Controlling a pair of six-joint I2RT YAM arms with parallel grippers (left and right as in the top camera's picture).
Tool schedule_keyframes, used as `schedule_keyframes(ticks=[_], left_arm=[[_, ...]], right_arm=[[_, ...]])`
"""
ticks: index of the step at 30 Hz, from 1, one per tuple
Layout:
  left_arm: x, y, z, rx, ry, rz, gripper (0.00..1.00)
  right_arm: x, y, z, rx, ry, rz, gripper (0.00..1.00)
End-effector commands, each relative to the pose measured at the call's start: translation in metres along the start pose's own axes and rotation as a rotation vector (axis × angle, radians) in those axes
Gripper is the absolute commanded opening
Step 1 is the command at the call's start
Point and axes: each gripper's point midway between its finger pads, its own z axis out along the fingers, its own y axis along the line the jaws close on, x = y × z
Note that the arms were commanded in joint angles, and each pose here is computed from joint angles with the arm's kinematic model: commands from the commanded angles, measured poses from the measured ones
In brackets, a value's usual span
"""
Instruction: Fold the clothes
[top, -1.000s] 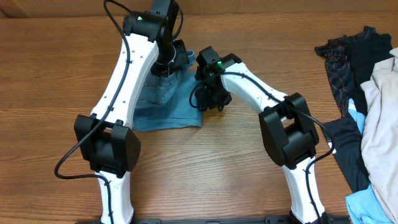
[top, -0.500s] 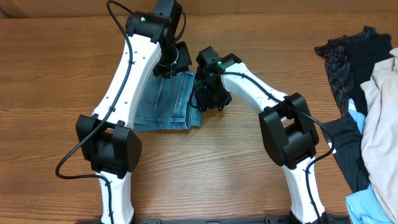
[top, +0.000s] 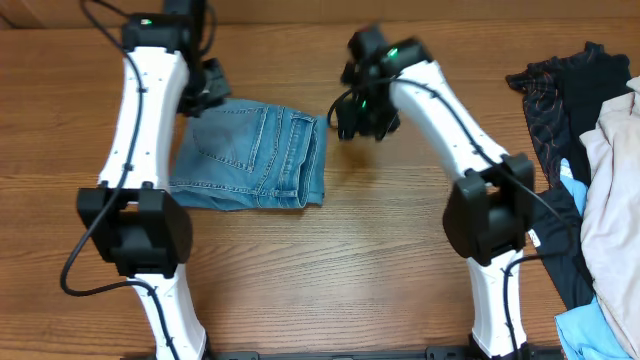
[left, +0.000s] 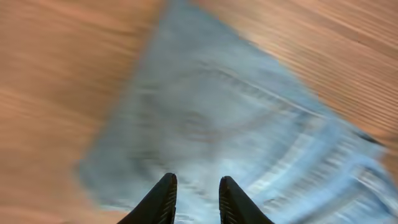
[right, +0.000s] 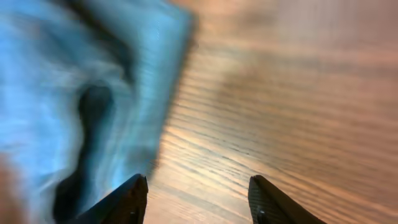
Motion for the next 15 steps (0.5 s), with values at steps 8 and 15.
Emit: schedule_keyframes(ticks=[8, 15], left_arm=[[0.036, 0.075, 0.057, -0.121, 0.210, -0.078, 0.21], [0.090, 0.091, 0.116, -0.173, 0.343, -0.070, 0.22]], right_arm=[[-0.028, 0.116, -0.031, -0.603, -0.100, -0.151, 0.44], [-0.018, 0.097, 0.048, -0.588, 0.047, -0.068, 0.45]])
